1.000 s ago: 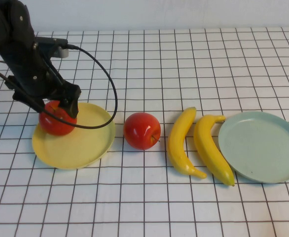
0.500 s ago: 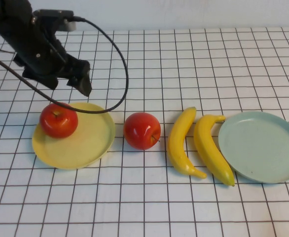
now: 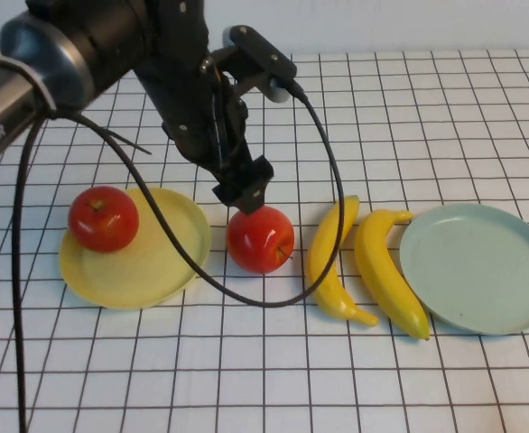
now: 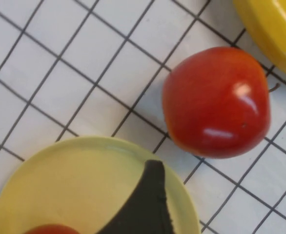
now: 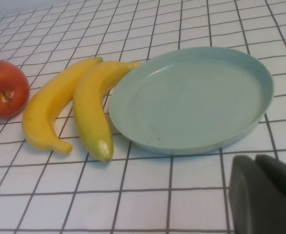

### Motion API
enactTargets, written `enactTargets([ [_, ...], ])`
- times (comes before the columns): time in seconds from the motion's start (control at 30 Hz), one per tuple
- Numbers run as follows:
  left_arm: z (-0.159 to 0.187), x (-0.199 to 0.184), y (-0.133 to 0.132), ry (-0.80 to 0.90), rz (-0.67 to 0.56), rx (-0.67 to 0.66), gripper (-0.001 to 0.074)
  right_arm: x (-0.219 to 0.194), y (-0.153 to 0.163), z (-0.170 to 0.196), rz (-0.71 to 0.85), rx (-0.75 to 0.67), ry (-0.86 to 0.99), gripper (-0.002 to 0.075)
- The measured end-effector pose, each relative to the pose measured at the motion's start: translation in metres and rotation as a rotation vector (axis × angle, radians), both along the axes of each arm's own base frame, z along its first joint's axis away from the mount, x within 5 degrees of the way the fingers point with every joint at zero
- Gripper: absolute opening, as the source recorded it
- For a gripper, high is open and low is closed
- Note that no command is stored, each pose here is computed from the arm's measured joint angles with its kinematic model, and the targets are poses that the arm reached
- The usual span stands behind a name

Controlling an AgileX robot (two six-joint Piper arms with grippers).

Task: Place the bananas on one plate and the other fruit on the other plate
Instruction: Put one type of fruit in the left plate

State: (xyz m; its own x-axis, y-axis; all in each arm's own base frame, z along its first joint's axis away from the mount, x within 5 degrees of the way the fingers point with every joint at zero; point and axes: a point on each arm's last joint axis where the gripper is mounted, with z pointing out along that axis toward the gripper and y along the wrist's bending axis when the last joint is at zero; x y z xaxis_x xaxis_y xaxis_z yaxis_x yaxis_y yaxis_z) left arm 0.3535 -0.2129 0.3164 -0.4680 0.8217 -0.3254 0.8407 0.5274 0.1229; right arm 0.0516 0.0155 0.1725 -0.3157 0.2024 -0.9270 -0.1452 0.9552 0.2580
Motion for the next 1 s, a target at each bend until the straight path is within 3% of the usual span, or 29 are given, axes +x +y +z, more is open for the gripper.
enactTargets([
  [0.4,-0.012,-0.027,-0.047,-0.035,-0.157,0.099,0.0665,0.0,0.0,0.0,0.0,0.0,0.0,-0.0017],
  [0.53,-0.036,-0.024,-0.06,-0.008,-0.188,0.16,0.0607,0.0,0.0,0.0,0.0,0.0,0.0,-0.0017],
  [0.67,-0.062,-0.017,-0.065,0.037,-0.152,0.197,0.054,0.0,0.0,0.0,0.0,0.0,0.0,-0.0017],
  [0.83,-0.068,-0.013,-0.064,0.024,-0.095,0.221,0.0526,0.0,0.0,0.0,0.0,0.0,0.0,-0.0017],
  [0.93,-0.066,-0.009,-0.062,0.018,-0.046,0.217,0.0554,0.0,0.0,0.0,0.0,0.0,0.0,-0.0017],
  [1.0,-0.062,-0.004,-0.059,0.021,0.0,0.185,0.0618,0.0,0.0,0.0,0.0,0.0,0.0,-0.0017],
])
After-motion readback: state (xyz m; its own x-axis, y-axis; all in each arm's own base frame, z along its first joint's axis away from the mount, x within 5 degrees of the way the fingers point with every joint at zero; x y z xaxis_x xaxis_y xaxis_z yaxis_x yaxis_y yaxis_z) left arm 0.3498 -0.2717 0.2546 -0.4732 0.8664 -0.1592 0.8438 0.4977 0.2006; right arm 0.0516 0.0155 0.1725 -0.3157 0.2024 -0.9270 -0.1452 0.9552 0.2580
